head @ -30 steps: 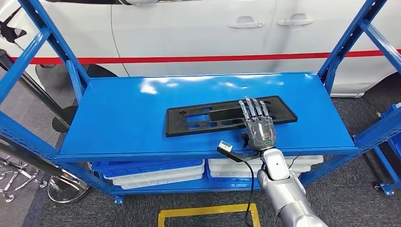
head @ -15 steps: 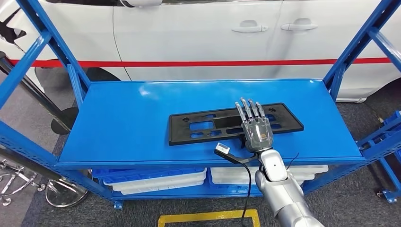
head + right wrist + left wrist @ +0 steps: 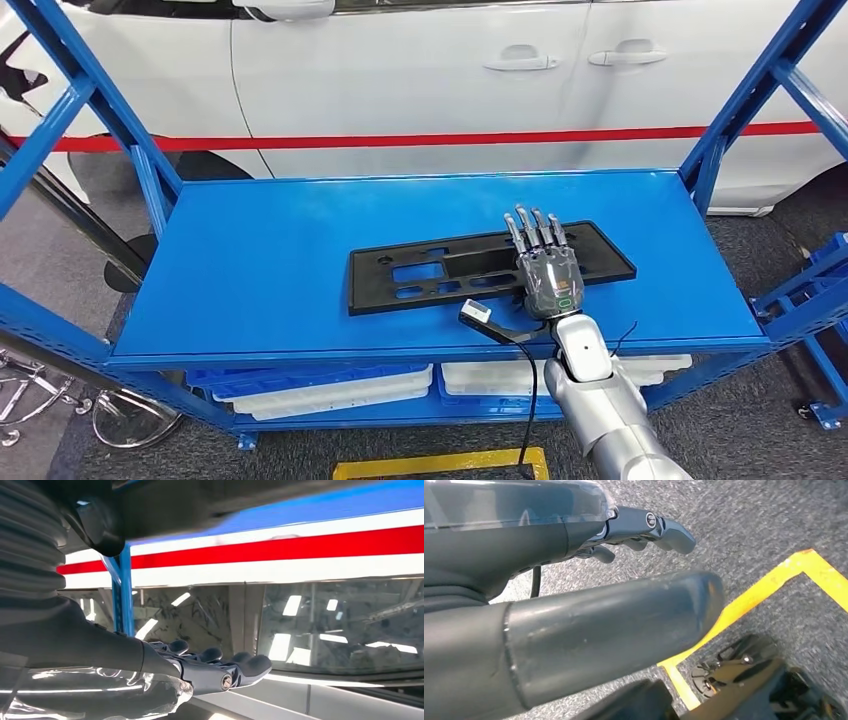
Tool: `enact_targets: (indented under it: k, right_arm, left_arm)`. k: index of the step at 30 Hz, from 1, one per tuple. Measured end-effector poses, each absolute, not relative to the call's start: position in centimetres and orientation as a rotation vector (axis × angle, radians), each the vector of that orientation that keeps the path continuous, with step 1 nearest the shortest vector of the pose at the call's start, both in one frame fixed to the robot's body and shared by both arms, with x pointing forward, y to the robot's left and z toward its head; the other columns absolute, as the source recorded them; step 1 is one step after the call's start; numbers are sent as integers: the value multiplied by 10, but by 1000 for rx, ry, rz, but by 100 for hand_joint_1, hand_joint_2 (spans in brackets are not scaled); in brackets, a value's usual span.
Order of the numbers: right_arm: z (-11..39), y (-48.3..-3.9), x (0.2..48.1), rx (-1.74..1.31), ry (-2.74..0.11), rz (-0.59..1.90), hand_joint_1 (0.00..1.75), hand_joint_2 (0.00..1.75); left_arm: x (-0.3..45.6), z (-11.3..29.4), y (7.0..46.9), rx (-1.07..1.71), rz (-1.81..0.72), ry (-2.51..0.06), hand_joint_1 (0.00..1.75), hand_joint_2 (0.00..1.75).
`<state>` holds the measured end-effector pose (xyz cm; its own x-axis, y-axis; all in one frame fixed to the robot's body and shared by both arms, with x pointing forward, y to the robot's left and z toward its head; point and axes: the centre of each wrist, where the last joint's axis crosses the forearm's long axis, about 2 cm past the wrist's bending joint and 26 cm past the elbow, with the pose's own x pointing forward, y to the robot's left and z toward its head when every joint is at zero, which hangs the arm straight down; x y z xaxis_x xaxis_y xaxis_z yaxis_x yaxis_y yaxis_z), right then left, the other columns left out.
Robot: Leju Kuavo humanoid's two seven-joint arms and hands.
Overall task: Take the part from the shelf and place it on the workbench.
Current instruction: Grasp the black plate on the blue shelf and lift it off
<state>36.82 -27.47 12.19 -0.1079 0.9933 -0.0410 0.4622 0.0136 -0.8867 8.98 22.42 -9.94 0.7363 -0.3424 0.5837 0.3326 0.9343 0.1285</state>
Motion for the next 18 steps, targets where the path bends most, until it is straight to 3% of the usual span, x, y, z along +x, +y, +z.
enact_targets:
  k: [1, 2, 18]
  right_arm:
    - [122, -275, 368, -1509, -1643, 1040, 171, 175]
    - [122, -275, 368, -1506, -1645, 1042, 175, 175]
    - [118, -274, 367, -1475, -1661, 1067, 175, 175]
  left_arm:
    - [90, -99, 224, 17, -371, -644, 0, 0]
    - [90, -99, 224, 18, -371, -645, 0, 0]
    - [91, -99, 223, 27, -374, -655, 0, 0]
